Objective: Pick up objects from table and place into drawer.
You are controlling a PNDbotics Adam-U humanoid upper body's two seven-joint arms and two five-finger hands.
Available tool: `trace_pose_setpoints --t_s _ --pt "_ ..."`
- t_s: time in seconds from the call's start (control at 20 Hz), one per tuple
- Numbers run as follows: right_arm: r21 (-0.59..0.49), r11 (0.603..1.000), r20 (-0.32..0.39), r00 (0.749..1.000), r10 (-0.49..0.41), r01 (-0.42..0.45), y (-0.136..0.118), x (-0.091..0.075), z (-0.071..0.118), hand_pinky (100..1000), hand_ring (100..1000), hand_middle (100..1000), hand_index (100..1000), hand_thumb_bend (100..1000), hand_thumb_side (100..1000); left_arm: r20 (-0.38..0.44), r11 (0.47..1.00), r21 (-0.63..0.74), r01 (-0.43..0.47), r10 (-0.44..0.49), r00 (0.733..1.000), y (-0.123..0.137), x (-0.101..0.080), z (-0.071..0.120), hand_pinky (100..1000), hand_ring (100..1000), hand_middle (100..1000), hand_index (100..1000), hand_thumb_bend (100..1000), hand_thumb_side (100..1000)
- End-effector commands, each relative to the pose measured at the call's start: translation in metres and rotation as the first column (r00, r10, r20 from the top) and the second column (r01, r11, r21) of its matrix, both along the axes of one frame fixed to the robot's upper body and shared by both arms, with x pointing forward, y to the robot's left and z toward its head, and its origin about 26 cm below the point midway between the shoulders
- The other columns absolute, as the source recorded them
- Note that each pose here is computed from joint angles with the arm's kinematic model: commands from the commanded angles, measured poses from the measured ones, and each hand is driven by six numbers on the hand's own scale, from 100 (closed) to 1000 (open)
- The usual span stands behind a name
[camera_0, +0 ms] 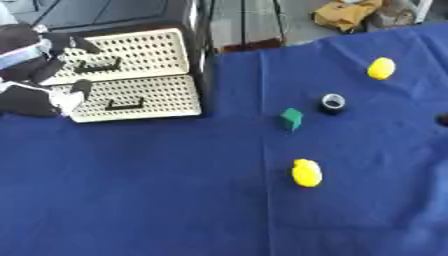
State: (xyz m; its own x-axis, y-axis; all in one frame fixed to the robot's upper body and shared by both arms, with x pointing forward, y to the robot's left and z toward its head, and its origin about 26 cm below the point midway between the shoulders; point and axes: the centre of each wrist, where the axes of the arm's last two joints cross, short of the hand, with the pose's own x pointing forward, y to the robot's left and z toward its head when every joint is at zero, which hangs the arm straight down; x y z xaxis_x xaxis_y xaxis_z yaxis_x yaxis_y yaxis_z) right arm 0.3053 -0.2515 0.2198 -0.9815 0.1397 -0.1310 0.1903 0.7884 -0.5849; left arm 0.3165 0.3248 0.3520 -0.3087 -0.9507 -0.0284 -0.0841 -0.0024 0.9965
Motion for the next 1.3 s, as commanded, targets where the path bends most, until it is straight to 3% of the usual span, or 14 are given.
trace_pose_setpoints --t_s 0.05,0.75,1.3 --pt "-0.011 1.000 0.024 1.000 0.004 -0.004 0.002 -0.001 0.005 724 865 769 856 100 521 0.034 0.999 0.018 -0.036 0.036 0.999 0.004 0.001 0.009 100 100 166 910 100 347" --pt "-0.018 1.000 0.031 1.000 0.002 -0.001 0.005 -0.001 0.004 726 867 765 852 100 523 0.042 0.990 0.027 -0.138 0.136 0.990 0.013 0.020 0.001 100 100 165 935 100 328" --pt "-0.029 1.000 0.036 0.999 0.002 -0.001 0.008 -0.001 0.005 727 868 759 849 100 525 0.062 0.983 0.070 -0.171 0.167 0.984 0.019 0.029 -0.004 100 110 170 947 100 250"
